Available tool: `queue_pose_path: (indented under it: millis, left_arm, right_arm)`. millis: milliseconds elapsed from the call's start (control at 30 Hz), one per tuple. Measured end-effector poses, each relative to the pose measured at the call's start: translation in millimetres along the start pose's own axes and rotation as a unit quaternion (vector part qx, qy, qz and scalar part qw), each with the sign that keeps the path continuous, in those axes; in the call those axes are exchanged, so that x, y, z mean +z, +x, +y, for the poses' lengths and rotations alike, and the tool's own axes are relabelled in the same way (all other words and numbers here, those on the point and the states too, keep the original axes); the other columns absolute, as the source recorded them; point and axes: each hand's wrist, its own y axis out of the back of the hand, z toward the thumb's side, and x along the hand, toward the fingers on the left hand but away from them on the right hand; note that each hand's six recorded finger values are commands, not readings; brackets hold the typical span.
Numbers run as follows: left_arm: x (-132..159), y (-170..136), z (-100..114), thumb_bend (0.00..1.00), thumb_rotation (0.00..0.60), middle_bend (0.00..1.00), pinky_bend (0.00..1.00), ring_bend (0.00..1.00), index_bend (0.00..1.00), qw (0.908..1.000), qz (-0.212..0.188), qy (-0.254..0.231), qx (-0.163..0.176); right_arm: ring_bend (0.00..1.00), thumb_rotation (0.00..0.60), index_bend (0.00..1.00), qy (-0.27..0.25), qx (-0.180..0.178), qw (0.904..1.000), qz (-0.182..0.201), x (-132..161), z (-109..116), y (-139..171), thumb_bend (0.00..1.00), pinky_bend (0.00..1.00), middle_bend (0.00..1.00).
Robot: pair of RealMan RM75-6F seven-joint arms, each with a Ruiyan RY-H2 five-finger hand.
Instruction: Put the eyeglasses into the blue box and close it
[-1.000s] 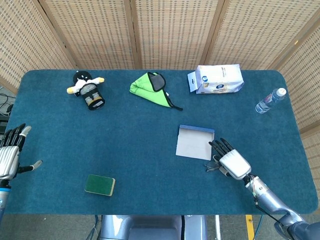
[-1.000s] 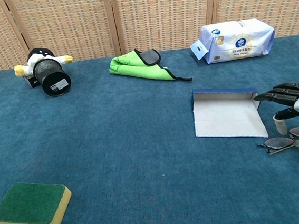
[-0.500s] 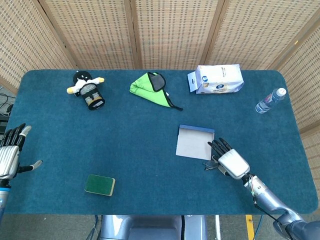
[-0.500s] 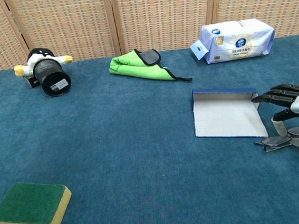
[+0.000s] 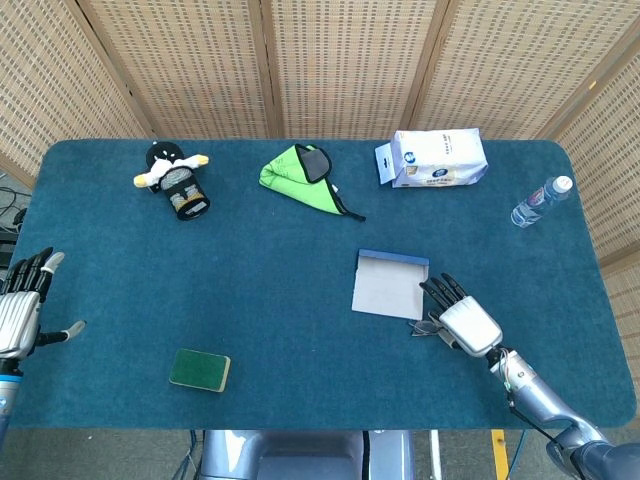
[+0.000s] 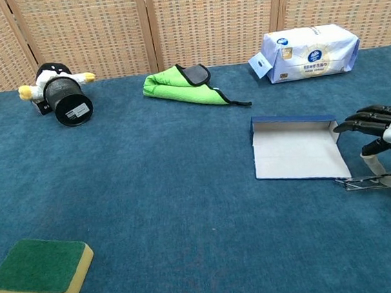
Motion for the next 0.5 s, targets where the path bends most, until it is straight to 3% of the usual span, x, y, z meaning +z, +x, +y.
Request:
queue_pose_path:
  millis: [500]
  left_arm:
    - [-1,0,1,0.0,0.6,0.0,0.0,0.0,0.0,1.0,0.001,-0.001,0.0]
  right_arm:
    - [0.0,0.6,0.63,0.003,-0.046,0.9989,0.006,3,21,-9,0.47,0.06,0.13]
